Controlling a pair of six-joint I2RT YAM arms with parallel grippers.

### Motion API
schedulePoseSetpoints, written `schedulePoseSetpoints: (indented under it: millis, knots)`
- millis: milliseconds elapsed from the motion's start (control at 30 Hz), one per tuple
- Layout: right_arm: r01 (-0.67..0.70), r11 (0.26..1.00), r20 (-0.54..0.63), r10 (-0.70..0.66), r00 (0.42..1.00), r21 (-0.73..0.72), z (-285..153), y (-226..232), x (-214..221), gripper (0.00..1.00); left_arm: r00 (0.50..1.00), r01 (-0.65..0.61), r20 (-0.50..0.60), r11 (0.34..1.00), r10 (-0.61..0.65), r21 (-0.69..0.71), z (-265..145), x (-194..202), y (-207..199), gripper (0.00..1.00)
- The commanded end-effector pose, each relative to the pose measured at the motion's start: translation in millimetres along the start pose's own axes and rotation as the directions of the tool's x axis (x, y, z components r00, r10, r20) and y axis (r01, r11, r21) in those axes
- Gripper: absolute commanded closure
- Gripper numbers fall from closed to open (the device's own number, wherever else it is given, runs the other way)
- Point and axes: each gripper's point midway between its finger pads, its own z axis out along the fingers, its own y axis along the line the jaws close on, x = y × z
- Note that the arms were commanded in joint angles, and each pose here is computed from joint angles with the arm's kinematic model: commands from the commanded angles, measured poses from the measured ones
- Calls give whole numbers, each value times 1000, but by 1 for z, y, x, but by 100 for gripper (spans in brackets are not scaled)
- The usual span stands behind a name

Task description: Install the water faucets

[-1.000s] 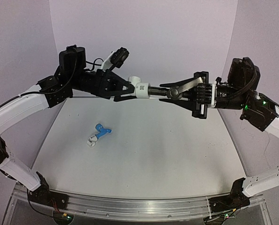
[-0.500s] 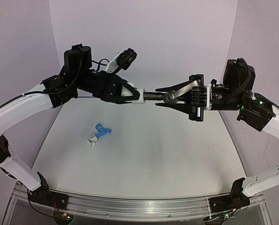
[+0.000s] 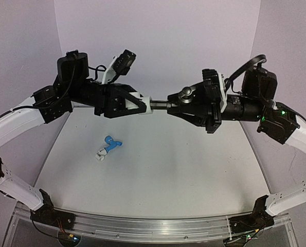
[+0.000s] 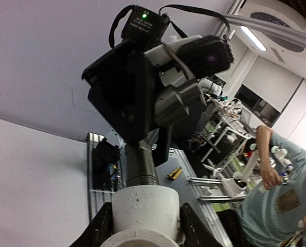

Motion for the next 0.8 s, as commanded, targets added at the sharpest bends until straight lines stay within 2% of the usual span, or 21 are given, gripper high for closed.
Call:
schedulePoseSetpoints:
  millis: [0,67,133,267,367,467,567,667,767]
  knots:
    - [-383,919,50,379,924,96,-1,-23,-7,100,942,-322,67,940,330,-110,-17,-27,-28,100]
    - [-478,873,55,475,878,99,0,-24,-4,100,919,-374,60,911,389,-172,-20,-27,-25,100]
    - [-505,860,62,502,863,68,0,-19,-7,100,903,-406,57,890,425,-210,-22,-28,-22,100]
    - [-491,869,73,487,870,55,-1,-18,-12,100,913,-388,47,897,406,-210,-19,-27,-16,100]
    - [-431,900,99,424,900,60,-1,-23,-21,100,935,-337,38,918,352,-208,-16,-26,-11,100]
    - [-285,958,110,279,954,41,-5,-19,-30,100,961,-259,35,936,275,-239,-18,-27,-4,100]
    - [-99,994,115,93,989,51,-13,-14,-35,100,983,-170,26,963,180,-208,-16,-20,0,100]
    - [74,995,110,-80,991,64,-18,-10,-37,100,996,-90,-6,985,91,-149,-11,-9,1,100]
    - [230,972,92,-234,968,58,-21,-4,-34,100,1000,-13,-16,999,12,-47,-8,-9,-10,100]
